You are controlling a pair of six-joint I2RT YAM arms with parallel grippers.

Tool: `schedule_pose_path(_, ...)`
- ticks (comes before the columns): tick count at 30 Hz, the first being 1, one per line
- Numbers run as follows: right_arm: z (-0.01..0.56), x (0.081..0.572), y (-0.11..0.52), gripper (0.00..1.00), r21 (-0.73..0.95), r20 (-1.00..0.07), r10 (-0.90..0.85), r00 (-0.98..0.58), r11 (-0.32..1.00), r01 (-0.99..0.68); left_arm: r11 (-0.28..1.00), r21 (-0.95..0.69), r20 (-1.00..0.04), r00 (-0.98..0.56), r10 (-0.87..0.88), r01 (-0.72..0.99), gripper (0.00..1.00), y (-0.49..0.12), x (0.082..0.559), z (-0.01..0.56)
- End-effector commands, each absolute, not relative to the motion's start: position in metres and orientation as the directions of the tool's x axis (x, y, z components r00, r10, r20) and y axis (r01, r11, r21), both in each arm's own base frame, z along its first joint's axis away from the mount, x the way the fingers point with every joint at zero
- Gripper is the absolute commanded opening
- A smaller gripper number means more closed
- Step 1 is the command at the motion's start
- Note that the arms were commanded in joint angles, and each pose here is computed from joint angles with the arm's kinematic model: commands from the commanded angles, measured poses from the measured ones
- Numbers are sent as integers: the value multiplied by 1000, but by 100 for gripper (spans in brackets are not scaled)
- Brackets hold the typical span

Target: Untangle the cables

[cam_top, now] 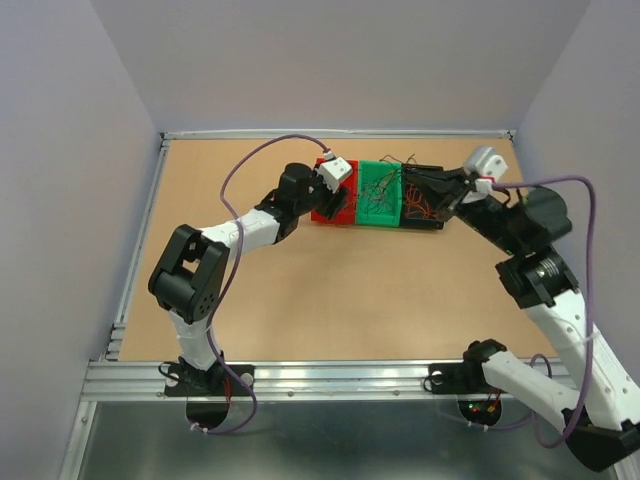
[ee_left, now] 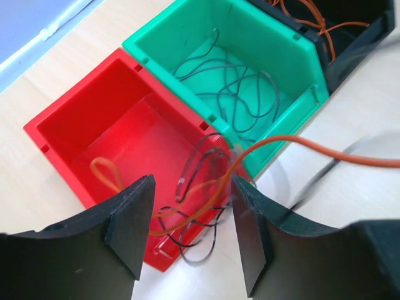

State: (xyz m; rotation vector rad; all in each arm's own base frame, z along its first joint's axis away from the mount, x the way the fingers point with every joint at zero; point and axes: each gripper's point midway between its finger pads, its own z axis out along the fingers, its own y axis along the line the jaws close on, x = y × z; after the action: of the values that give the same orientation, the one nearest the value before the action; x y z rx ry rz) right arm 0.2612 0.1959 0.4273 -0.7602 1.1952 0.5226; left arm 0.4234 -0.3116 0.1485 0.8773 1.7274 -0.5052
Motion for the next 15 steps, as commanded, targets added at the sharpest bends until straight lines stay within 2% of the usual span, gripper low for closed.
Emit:
schedule_pose_path(1,514,231,155,1,-304,-858,30,512,775,-554,665,178,-943,-68,326,726,62,-296,426,181)
schedule_pose_path(4,541,208,130,1,-284,-819,51,571,829,-481,654,219,-925,-60,376,724,59,-286,420,184)
schedule_pose_path(5,545,204,126,0,-275,-813,58,579,838,-471,630,214,-921,-60,385,746,51,-288,416,183)
schedule_pose_path(7,554,190,121,0,-269,-796,82,599,839,-473,598,205,-920,-56,387,775,43,-290,408,182)
schedule_pose_path(8,555,188,119,0,-263,-795,87,601,843,-470,580,200,-925,-44,378,790,32,-293,405,186)
schedule_pose_path(9,557,187,117,0,-254,-793,91,602,849,-463,581,199,-928,-40,371,789,26,-294,405,190)
schedule_pose_path(10,561,189,110,1,-235,-792,89,604,869,-435,593,197,-928,-47,370,781,13,-293,408,191)
schedule_pose_path(11,563,191,106,1,-220,-793,88,603,882,-417,642,211,-923,-66,379,737,9,-284,417,191)
schedule_pose_path(15,569,193,88,1,-155,-789,96,606,924,-348,804,173,-941,-145,305,569,6,-236,453,204)
